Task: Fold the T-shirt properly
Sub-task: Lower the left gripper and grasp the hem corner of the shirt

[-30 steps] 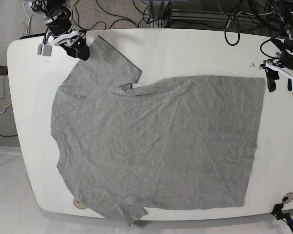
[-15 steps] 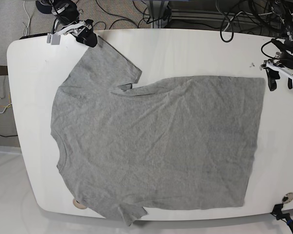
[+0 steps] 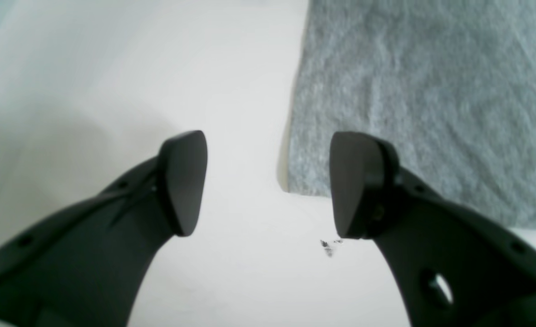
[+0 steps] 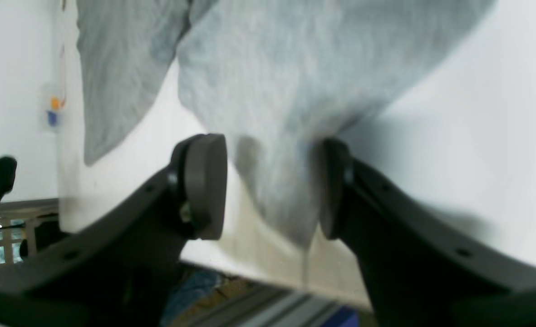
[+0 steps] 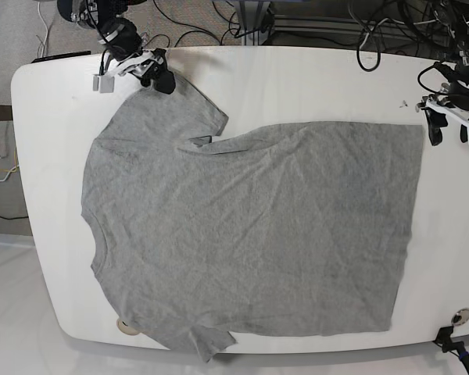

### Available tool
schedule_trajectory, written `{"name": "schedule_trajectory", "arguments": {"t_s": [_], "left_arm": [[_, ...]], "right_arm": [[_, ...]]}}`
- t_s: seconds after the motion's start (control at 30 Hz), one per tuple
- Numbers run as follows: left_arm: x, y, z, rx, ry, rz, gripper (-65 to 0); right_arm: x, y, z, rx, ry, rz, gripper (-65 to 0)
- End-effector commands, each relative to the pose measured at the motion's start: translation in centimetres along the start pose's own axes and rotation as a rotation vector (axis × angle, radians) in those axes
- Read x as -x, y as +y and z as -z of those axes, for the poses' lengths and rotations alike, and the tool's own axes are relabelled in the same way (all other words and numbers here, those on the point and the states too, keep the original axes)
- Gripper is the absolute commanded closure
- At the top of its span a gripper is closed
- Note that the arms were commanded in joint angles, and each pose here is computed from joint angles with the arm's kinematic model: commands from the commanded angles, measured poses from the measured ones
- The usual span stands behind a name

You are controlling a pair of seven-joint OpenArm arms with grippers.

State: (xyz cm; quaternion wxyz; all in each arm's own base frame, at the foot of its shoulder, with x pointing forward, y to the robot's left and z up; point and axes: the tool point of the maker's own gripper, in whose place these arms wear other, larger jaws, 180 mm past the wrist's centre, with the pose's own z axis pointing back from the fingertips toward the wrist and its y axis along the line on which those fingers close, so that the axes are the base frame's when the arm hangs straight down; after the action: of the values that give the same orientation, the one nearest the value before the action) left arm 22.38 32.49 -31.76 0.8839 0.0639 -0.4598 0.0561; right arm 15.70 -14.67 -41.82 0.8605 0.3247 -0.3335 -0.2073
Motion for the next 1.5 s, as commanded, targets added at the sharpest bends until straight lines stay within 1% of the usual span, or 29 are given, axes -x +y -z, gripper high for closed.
{"name": "schedule_trajectory", "arguments": {"t_s": [0.0,0.07,0.23,0.27,0.3,0.33,0.4,0.43,0.6,0.87,1.07,1.13,1.23,1.4,1.47], "left_arm": [[-1.5,0.2,-0.2,0.0,-0.051,0.015,-40.0],[-1.5,0.2,-0.2,0.0,-0.051,0.015,-40.0],[-1.6,0.2,-0.2,-0.001,-0.052,0.017,-40.0],[-1.6,0.2,-0.2,-0.001,-0.052,0.017,-40.0],[-1.6,0.2,-0.2,-0.001,-0.052,0.017,-40.0],[-1.6,0.2,-0.2,-0.001,-0.052,0.017,-40.0],[-1.5,0.2,-0.2,-0.001,-0.051,0.016,-39.7],[-1.5,0.2,-0.2,-0.001,-0.051,0.016,-39.7],[-1.3,0.3,-0.1,-0.001,-0.046,0.012,-39.7],[1.0,1.2,1.7,-0.01,0.016,-0.055,-40.1],[3.6,0.5,3.5,0.065,0.074,-0.082,-40.3],[3.6,0.1,3.8,0.077,0.072,-0.092,-40.3],[5.1,-0.5,4.2,0.087,0.098,-0.132,-40.3],[6.3,-1.3,5.0,0.119,0.122,-0.16,-40.1],[6.1,-1.7,5.3,0.127,0.115,-0.173,-40.1]], "right_arm": [[-0.5,-0.2,0.1,0.007,0.006,-0.016,-29.9],[-1.1,0.1,0.4,-0.002,0.005,-0.026,-29.8],[-1.2,0.2,0.7,-0.008,0.021,-0.031,-29.4],[-1.2,0.2,0.7,-0.008,0.022,-0.031,-28.3],[-1.2,0.2,0.7,-0.007,0.023,-0.032,-25.0],[-1.1,0.2,0.7,-0.006,0.024,-0.032,-19.6],[-1.1,0.2,0.7,-0.006,0.024,-0.031,-5.4],[-1.1,0.2,0.7,-0.006,0.024,-0.031,0.0],[-1.1,0.2,0.7,-0.009,0.027,-0.035,0.0],[-1.1,0.2,0.7,-0.009,0.027,-0.035,0.0],[-1.1,0.2,0.7,-0.009,0.027,-0.035,0.0],[-1.1,0.2,0.7,-0.009,0.027,-0.035,0.0],[-1.1,0.2,0.7,-0.009,0.027,-0.035,0.0],[-1.1,0.2,0.7,-0.009,0.027,-0.035,0.0],[-1.0,0.2,0.7,-0.008,0.028,-0.034,0.0]]}}
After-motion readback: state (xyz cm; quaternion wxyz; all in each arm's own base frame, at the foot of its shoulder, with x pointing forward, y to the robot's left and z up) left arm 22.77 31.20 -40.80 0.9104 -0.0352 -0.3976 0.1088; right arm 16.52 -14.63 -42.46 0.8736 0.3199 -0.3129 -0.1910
